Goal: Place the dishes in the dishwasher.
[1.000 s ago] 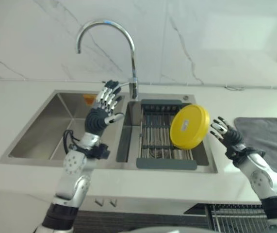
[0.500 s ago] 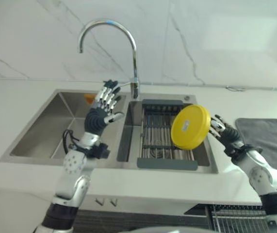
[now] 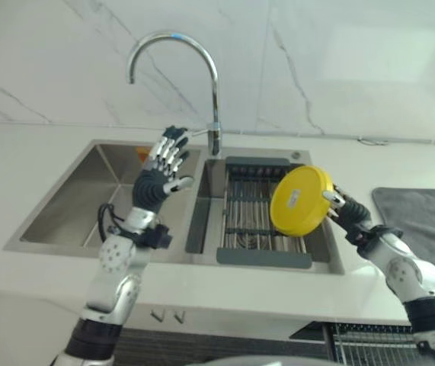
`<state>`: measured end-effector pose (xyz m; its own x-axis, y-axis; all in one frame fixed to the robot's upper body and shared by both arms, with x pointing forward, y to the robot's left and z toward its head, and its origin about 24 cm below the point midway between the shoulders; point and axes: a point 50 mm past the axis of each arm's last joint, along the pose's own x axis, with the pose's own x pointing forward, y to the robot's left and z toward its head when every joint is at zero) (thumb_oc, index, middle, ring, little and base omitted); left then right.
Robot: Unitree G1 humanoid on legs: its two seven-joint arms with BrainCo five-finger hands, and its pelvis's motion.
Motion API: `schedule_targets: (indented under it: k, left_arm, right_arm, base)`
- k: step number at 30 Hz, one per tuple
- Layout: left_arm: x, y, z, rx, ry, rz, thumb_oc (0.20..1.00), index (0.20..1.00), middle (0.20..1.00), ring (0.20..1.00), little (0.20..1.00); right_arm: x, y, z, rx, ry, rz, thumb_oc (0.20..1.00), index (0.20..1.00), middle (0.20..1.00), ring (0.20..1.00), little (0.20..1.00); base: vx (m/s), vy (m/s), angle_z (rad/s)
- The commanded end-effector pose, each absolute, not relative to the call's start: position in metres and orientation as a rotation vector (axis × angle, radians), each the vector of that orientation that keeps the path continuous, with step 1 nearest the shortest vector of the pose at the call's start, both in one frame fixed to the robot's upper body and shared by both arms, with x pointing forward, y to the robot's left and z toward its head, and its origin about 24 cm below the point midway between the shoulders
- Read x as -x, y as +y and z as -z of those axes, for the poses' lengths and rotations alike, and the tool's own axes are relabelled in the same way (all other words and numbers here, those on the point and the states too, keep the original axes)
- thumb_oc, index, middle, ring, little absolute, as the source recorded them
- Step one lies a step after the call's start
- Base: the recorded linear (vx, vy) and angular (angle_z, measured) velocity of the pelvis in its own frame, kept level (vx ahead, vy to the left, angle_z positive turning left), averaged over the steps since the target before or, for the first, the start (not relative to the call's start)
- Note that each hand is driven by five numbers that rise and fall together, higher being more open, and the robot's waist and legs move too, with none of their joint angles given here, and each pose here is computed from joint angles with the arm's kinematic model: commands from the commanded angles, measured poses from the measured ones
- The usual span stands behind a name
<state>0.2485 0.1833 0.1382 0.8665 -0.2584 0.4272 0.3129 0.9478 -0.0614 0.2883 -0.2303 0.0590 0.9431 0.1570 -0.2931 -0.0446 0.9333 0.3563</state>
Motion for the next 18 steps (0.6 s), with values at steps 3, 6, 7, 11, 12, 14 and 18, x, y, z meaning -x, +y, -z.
schedule_targets:
  k: [3, 6, 7, 11, 12, 14, 18]
  left_arm:
    - [-0.2574, 0.1818, -0.1544, 0.087, -0.495, 0.325, 1.000, 1.000, 1.000, 1.000, 1.000]
    - [-0.2586, 0.1800, -0.1543, 0.086, -0.492, 0.327, 1.000, 1.000, 1.000, 1.000, 1.000]
    - [-0.2590, 0.1791, -0.1551, 0.085, -0.492, 0.328, 1.000, 1.000, 1.000, 1.000, 1.000]
    - [-0.2593, 0.1799, -0.1555, 0.084, -0.490, 0.327, 1.000, 1.000, 1.000, 1.000, 1.000]
    - [-0.2597, 0.1797, -0.1554, 0.083, -0.489, 0.328, 1.000, 1.000, 1.000, 1.000, 1.000]
    - [-0.2603, 0.1795, -0.1551, 0.082, -0.486, 0.326, 1.000, 1.000, 1.000, 1.000, 1.000]
    - [-0.2607, 0.1795, -0.1555, 0.086, -0.485, 0.325, 1.000, 1.000, 1.000, 1.000, 1.000]
  right_arm:
    - [-0.3101, -0.2330, -0.0853, -0.360, 0.249, -0.134, 1.000, 1.000, 1.000, 1.000, 1.000]
    - [-0.3128, -0.2331, -0.0854, -0.360, 0.257, -0.126, 1.000, 1.000, 1.000, 1.000, 1.000]
    - [-0.3136, -0.2318, -0.0850, -0.353, 0.272, -0.132, 1.000, 1.000, 1.000, 1.000, 1.000]
    - [-0.3141, -0.2313, -0.0840, -0.344, 0.289, -0.139, 1.000, 1.000, 1.000, 1.000, 1.000]
    - [-0.3147, -0.2316, -0.0839, -0.345, 0.289, -0.137, 1.000, 1.000, 1.000, 1.000, 1.000]
    - [-0.3169, -0.2314, -0.0844, -0.350, 0.292, -0.134, 1.000, 1.000, 1.000, 1.000, 1.000]
    - [-0.3196, -0.2312, -0.0845, -0.351, 0.294, -0.127, 1.000, 1.000, 1.000, 1.000, 1.000]
  base:
    - [0.00, 0.000, 0.00]
    - [0.00, 0.000, 0.00]
    - [0.00, 0.000, 0.00]
    - [0.00, 0.000, 0.00]
    - [0.00, 0.000, 0.00]
    - [0.00, 0.000, 0.00]
    - [0.00, 0.000, 0.00]
